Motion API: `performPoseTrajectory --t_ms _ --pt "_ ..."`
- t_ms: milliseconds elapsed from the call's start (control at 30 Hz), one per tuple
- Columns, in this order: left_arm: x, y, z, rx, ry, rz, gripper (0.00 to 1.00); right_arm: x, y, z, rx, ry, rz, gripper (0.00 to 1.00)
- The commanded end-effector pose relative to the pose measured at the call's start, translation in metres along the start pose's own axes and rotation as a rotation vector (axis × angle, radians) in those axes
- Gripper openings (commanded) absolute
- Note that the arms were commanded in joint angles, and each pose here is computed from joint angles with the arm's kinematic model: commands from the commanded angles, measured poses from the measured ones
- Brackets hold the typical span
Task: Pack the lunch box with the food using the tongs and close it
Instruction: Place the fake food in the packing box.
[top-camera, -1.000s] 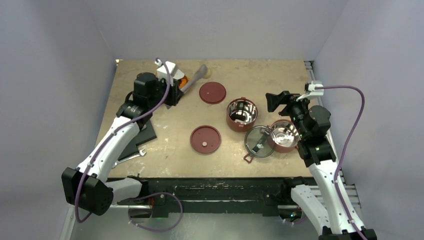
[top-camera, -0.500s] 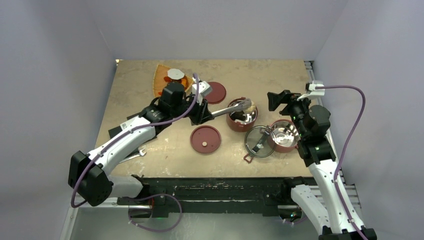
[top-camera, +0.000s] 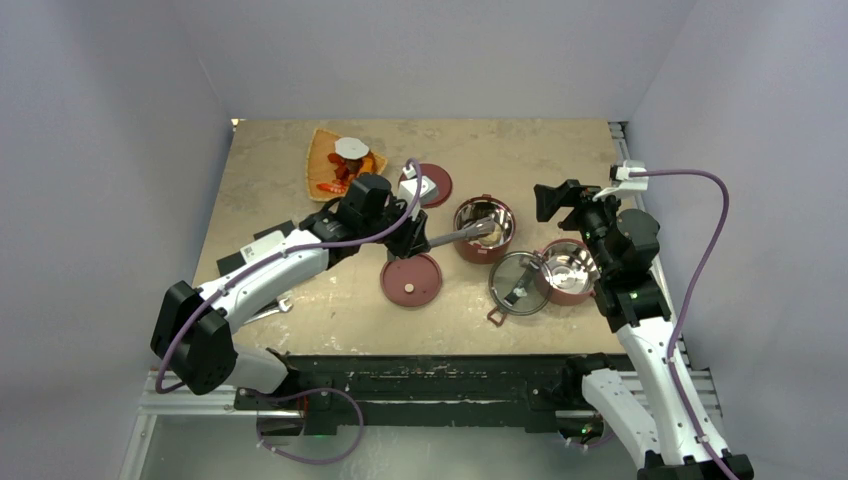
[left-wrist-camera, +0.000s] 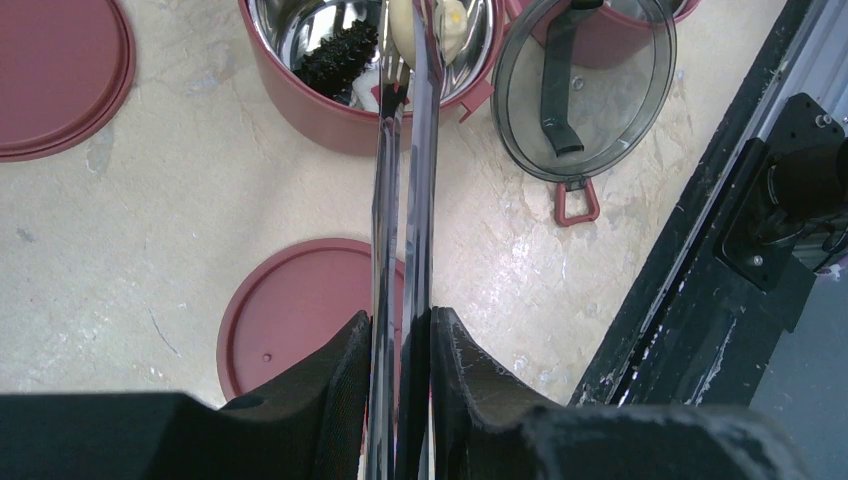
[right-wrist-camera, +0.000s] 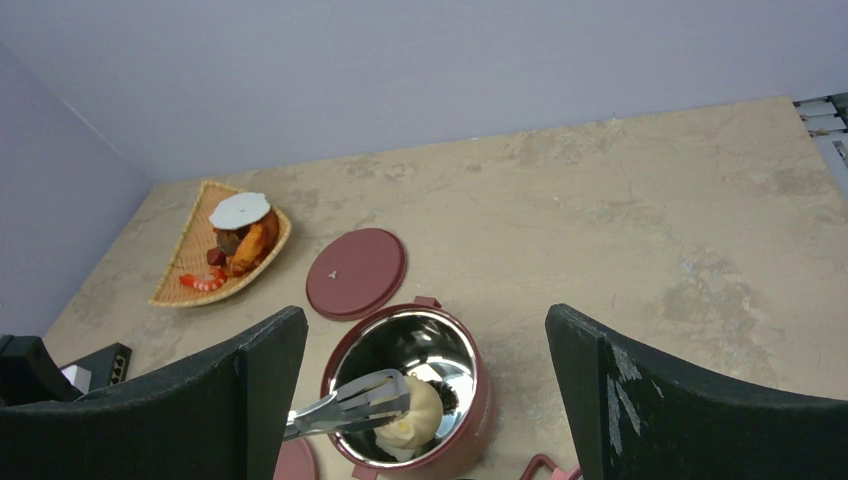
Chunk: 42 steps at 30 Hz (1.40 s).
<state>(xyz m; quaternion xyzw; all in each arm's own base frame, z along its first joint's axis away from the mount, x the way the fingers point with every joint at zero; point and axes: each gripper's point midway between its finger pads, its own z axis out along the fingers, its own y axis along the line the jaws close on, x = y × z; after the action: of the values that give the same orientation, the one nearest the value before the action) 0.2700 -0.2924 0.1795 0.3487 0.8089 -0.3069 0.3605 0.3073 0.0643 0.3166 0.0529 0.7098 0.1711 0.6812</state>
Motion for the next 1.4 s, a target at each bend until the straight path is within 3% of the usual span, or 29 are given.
performPoseTrajectory --t_ms 0,267,367,1033,1167,1367 --pt "-0.024 -0.001 -0.002 -0.011 -0.059 0.047 0.23 -0.020 0.003 0.001 -0.004 -0.056 -0.011 0.93" --pt "-0.025 0.000 -0.002 -0.020 -0.062 0.046 0.39 -0.018 0.003 0.002 -0.003 -0.051 -0.011 0.93" --pt "-0.025 0.000 -0.002 -0.019 -0.062 0.045 0.41 -0.018 0.003 0.002 -0.004 -0.050 -0.013 0.93" --pt "-0.064 -0.004 -0.037 -0.073 -0.266 0.094 0.34 -0.021 0.004 0.002 -0.011 -0.067 -0.010 0.93" --pt "-0.067 0.025 -0.050 -0.224 -0.265 0.077 0.33 -0.021 0.005 0.001 -0.012 -0.067 -0.011 0.93" --pt "-0.054 0.128 -0.090 -0.593 -0.242 -0.113 0.31 -0.019 0.007 0.000 -0.026 -0.062 -0.012 0.93"
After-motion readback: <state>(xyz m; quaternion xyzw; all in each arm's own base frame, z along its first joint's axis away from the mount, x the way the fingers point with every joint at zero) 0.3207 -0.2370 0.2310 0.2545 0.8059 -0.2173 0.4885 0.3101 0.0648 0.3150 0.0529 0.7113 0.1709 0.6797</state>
